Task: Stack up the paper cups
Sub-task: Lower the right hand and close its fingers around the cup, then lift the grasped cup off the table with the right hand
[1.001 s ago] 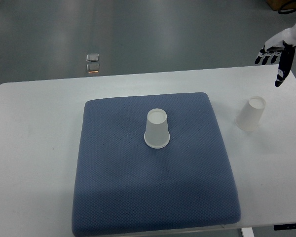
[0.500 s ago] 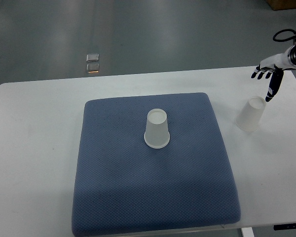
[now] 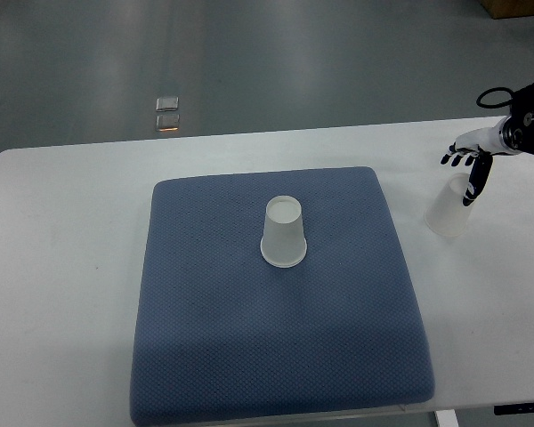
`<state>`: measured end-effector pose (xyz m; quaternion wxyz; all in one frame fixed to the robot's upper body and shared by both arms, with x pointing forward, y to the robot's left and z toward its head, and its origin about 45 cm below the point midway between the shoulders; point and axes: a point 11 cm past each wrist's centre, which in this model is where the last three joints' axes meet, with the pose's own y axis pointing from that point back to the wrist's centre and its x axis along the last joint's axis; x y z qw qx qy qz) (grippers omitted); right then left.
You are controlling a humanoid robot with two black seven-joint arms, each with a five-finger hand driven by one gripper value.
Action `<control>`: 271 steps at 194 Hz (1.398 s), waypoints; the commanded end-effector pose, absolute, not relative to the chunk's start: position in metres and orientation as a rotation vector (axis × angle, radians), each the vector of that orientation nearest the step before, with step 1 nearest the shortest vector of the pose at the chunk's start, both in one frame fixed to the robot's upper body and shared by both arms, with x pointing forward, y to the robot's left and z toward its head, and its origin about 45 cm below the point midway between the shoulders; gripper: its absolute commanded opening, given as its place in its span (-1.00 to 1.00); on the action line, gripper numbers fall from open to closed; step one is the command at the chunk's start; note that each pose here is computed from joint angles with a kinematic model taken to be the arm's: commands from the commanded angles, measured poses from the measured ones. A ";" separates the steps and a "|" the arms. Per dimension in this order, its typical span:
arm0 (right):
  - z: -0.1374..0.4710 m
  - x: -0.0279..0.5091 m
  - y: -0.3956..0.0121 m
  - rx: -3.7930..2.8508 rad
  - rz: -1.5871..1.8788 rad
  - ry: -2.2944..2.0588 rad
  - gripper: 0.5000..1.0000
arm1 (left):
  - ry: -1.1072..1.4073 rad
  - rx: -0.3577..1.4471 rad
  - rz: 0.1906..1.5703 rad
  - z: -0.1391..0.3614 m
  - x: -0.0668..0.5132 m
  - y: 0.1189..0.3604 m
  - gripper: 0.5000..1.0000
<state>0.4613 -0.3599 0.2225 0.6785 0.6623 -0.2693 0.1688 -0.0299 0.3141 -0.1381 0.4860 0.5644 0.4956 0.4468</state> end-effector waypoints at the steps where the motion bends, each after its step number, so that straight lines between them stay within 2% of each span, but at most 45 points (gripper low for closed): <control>1: 0.216 0.461 -0.356 1.488 0.383 -0.598 0.73 | 1.206 1.374 1.090 -0.138 -0.030 0.315 1.00; 51: 0.212 0.459 -0.357 1.488 0.387 -0.602 0.69 | 1.206 1.374 1.090 -0.138 -0.030 0.315 1.00; 120: 0.205 0.455 -0.359 1.490 0.374 -0.595 0.52 | 1.208 1.375 1.089 -0.138 -0.031 0.315 1.00; 134: 0.204 0.455 -0.358 1.492 0.373 -0.592 0.24 | 1.208 1.375 1.092 -0.138 -0.031 0.315 1.00; 140: 0.204 0.455 -0.359 1.491 0.373 -0.591 0.09 | 1.208 1.375 1.092 -0.138 -0.031 0.315 1.00; 142: 0.204 0.455 -0.359 1.490 0.374 -0.590 -0.03 | 1.207 1.376 1.090 -0.138 -0.031 0.315 1.00; 144: 0.204 0.455 -0.359 1.490 0.374 -0.590 -0.03 | 1.207 1.376 1.090 -0.138 -0.031 0.315 1.00; 155: 0.204 0.454 -0.359 1.490 0.372 -0.589 -0.31 | 1.208 1.375 1.092 -0.138 -0.031 0.315 1.00; 169: 0.205 0.455 -0.358 1.491 0.374 -0.589 -0.51 | 1.207 1.376 1.090 -0.138 -0.031 0.315 1.00; 211: 0.218 0.456 -0.359 1.491 0.369 -0.558 -0.54 | 1.207 1.376 1.093 -0.138 -0.031 0.316 1.00; 271: 0.358 0.465 -0.344 1.520 0.452 -0.506 -0.54 | 1.206 1.375 1.091 -0.138 -0.030 0.315 1.00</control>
